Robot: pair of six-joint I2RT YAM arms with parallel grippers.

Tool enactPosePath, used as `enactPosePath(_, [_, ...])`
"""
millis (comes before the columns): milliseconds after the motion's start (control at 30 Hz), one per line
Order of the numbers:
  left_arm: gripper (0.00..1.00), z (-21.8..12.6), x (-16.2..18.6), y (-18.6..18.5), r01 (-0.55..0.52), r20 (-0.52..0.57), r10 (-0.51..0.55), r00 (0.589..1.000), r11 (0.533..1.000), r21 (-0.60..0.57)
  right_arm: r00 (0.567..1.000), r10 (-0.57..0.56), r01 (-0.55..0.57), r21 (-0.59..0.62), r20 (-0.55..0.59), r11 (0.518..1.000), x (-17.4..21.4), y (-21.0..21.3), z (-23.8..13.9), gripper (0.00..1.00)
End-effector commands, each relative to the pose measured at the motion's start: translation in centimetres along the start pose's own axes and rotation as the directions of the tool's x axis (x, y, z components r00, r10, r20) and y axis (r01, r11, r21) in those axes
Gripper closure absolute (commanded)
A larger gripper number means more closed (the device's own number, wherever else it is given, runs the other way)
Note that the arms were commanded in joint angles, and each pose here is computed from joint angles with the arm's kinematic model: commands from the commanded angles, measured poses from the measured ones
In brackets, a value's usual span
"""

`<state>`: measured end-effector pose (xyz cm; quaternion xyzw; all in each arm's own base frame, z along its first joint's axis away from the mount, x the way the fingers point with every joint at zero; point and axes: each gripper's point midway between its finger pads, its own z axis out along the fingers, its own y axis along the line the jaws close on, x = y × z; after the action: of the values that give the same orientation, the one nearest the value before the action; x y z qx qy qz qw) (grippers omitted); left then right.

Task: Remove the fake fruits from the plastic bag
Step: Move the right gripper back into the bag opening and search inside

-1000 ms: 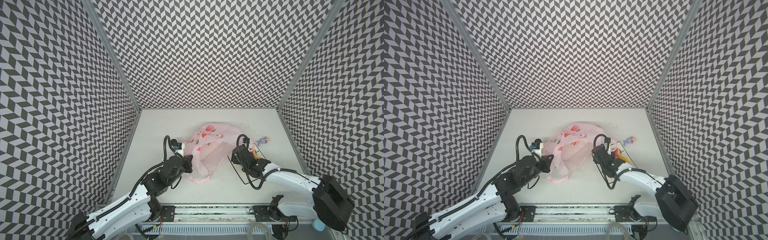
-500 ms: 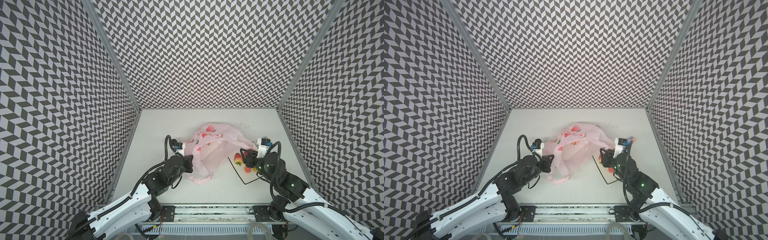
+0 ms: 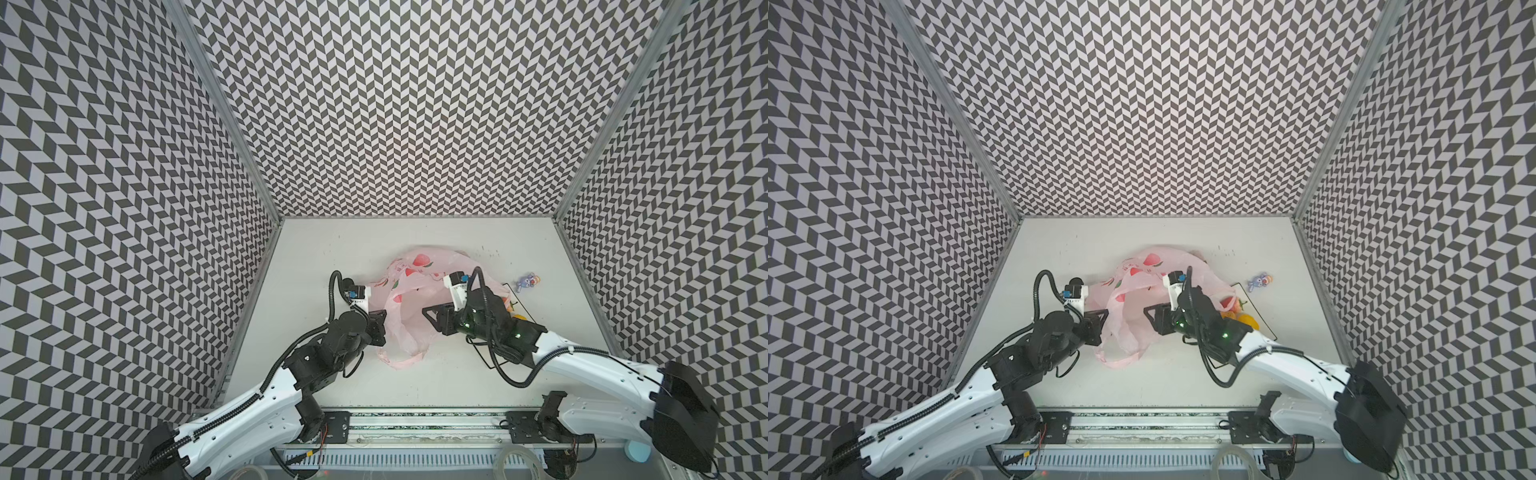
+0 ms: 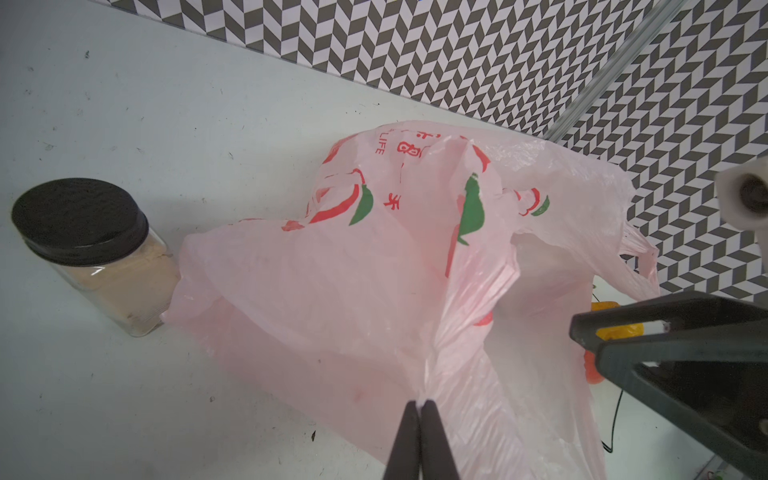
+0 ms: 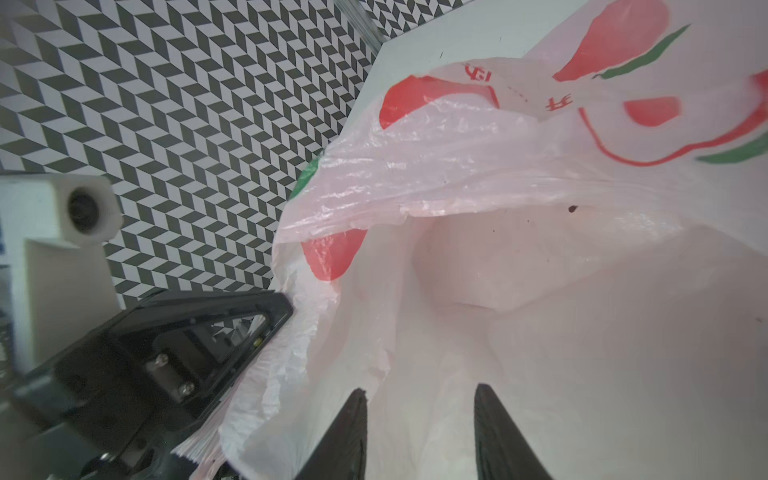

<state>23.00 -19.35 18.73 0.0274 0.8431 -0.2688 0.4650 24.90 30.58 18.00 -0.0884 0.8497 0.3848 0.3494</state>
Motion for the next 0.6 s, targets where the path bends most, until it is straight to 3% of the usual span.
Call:
enactPosePath(0, [1.00,-0.8,-1.8,-0.9,-0.003,0.039,0.002,0.999,1.000,0.021,0.996,0.009,-0.010,0.010,0.088,1.000,-2.2,0.4,2.1,0.57])
enactPosePath(133, [1.00,-0.9,-1.8,-0.9,-0.014,0.039,0.014,0.999,1.000,0.017,0.989,0.012,-0.034,0.150,0.147,0.988,-2.9,-2.5,4.5,0.51])
enactPosePath(267, [1.00,-1.1,-1.6,-0.6,-0.021,0.035,0.021,0.999,1.000,0.006,0.970,0.026,-0.098,0.291,0.244,0.952,-3.9,-5.7,6.3,0.37])
enactPosePath(367, [1.00,-1.1,-1.5,-0.5,-0.032,0.032,0.032,0.999,0.999,0.006,0.963,0.021,-0.111,0.327,0.267,0.938,-4.6,-6.6,7.9,0.30])
enactPosePath(567, [1.00,-0.6,-1.1,-0.4,-0.053,0.013,0.053,0.999,0.999,-0.006,0.953,0.068,-0.169,0.331,0.297,0.928,-4.9,-8.7,10.8,0.25])
